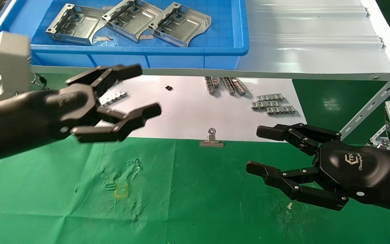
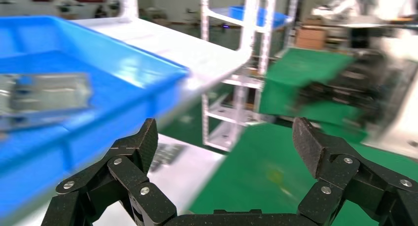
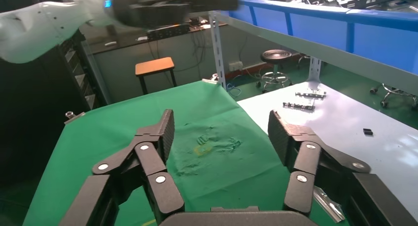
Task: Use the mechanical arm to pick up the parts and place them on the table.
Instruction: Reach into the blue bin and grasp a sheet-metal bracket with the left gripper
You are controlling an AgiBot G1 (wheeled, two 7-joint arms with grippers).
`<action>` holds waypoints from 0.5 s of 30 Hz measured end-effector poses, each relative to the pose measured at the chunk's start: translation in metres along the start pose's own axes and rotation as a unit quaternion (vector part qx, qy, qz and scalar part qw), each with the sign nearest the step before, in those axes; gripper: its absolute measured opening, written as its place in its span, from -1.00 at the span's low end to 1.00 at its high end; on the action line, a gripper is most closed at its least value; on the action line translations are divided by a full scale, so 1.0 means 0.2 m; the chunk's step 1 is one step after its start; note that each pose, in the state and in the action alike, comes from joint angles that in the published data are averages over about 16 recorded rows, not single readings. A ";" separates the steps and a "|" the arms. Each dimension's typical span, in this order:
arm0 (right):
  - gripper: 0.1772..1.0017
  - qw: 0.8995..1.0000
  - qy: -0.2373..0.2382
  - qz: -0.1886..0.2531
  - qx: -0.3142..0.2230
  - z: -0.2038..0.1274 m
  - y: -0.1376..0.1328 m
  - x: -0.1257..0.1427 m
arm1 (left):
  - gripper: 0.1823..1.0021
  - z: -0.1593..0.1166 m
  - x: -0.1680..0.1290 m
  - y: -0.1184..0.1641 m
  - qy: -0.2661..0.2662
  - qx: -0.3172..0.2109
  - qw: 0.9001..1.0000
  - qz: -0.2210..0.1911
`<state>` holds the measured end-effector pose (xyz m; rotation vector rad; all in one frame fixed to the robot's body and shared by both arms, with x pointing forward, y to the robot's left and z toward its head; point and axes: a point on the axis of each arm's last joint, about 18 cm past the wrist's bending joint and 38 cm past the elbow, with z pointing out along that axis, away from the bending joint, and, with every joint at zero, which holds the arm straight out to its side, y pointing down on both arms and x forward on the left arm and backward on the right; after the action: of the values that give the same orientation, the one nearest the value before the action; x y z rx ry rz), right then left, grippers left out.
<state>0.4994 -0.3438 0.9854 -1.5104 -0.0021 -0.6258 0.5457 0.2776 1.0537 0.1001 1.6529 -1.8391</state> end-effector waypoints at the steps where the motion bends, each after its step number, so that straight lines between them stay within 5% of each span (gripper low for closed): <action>1: 0.45 1.000 0.000 0.000 0.000 0.00 0.00 0.00 | 1.00 0.02 -0.03 -0.01 -0.007 0.002 1.000 0.001; 15: -0.32 1.000 0.000 0.000 0.000 0.00 0.00 0.00 | 1.00 0.21 -0.44 -0.18 -0.113 -0.004 0.994 0.011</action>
<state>0.4994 -0.3438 0.9854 -1.5104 -0.0021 -0.6258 0.6118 0.2752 1.1345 -0.0908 1.4972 -1.7568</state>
